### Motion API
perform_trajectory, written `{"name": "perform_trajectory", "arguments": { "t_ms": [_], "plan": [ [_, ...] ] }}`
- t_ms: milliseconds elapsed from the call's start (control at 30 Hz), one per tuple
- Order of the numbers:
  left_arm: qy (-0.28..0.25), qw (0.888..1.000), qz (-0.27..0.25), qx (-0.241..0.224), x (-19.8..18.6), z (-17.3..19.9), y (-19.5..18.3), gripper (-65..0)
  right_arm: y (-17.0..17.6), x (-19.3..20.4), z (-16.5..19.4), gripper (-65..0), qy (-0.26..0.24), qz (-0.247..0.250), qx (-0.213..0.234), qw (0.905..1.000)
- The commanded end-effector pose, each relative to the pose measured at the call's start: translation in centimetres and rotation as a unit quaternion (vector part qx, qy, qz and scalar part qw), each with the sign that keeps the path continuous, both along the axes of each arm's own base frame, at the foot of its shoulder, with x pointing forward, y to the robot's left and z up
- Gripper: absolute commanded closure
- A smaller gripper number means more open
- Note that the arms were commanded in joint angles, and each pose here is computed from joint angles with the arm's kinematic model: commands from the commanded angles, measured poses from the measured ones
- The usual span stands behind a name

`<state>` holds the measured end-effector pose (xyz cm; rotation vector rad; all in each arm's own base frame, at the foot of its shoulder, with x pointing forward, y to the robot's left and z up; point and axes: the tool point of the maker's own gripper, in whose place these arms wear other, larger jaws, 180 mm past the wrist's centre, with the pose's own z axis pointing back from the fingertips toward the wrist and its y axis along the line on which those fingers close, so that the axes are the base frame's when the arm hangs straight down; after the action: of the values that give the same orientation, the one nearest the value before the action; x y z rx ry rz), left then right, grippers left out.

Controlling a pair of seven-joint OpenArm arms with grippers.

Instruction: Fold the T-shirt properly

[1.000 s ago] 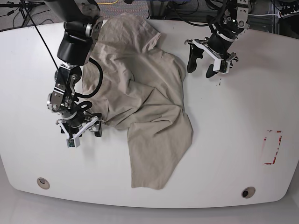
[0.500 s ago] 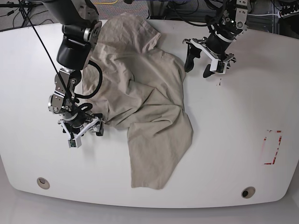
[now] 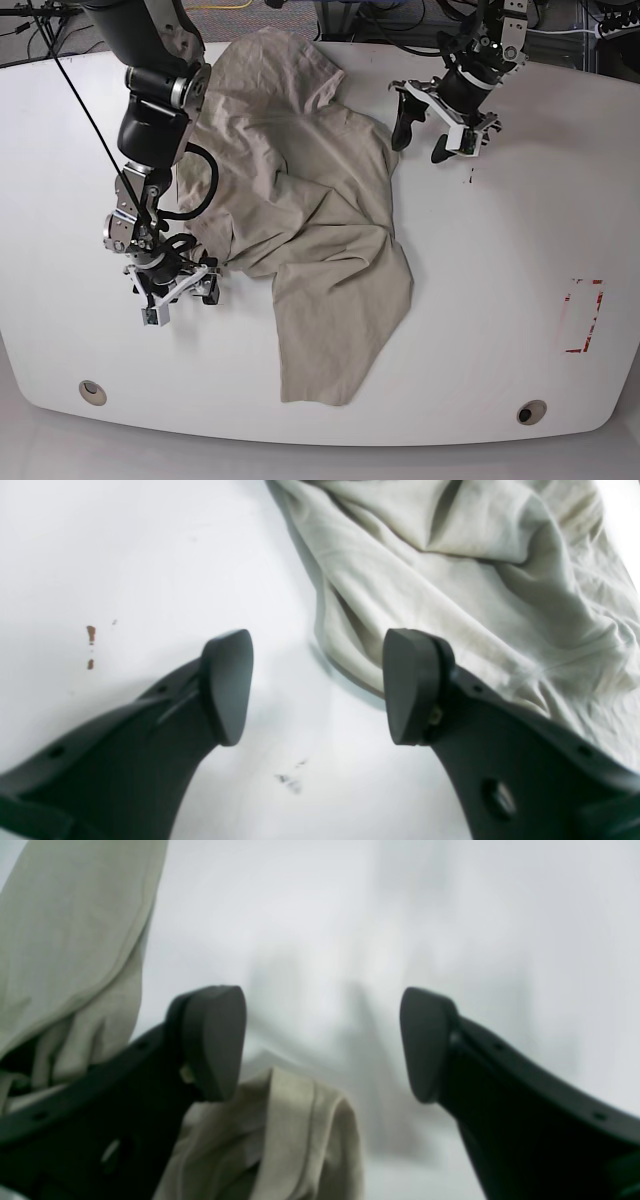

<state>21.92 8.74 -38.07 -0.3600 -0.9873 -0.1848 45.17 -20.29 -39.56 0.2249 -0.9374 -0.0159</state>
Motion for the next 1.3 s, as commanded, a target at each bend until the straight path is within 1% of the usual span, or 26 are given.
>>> {"name": "perform_trajectory", "arguments": {
  "t_ms": [0,367,467,500,567,1033,1133,1267],
  "plan": [
    [-0.027,1.0,0.001,-0.009,0.5,1.5,-0.1,-38.3,-0.4,1.4,2.2,-45.6,-0.035,0.0,-0.002,0.9994],
    [-0.028,1.0,-0.003,-0.011,0.4,1.8,-0.5,-38.3,1.7,1.7,2.6,-45.8,-0.042,0.037,-0.022,0.9982],
    [-0.033,0.999,-0.002,-0.011,0.7,2.0,-0.4,-38.6,3.0,1.6,2.6,-45.5,-0.041,0.057,-0.027,0.9972],
    [-0.001,1.0,0.002,0.004,-0.1,0.3,0.3,-38.2,1.7,-1.9,-1.9,-44.7,0.024,0.05,-0.041,0.9976],
    [-0.001,1.0,0.002,0.004,-0.1,0.3,0.3,-38.2,0.7,-2.6,-2.4,-44.4,0.031,0.047,-0.049,0.9972],
    [-0.006,1.0,0.002,0.004,0.3,0.6,0.2,-38.2,0.0,-2.6,-1.8,-44.4,0.022,0.044,-0.058,0.9971],
    [-0.007,1.0,0.002,0.004,0.3,0.6,0.2,-38.2,0.0,-2.9,-2.0,-44.4,0.034,0.047,-0.059,0.9966],
    [-0.007,1.0,0.002,0.004,0.3,0.6,0.2,-38.2,0.0,-2.8,-0.9,-44.4,0.03,0.052,-0.07,0.9957]
  ]
}}
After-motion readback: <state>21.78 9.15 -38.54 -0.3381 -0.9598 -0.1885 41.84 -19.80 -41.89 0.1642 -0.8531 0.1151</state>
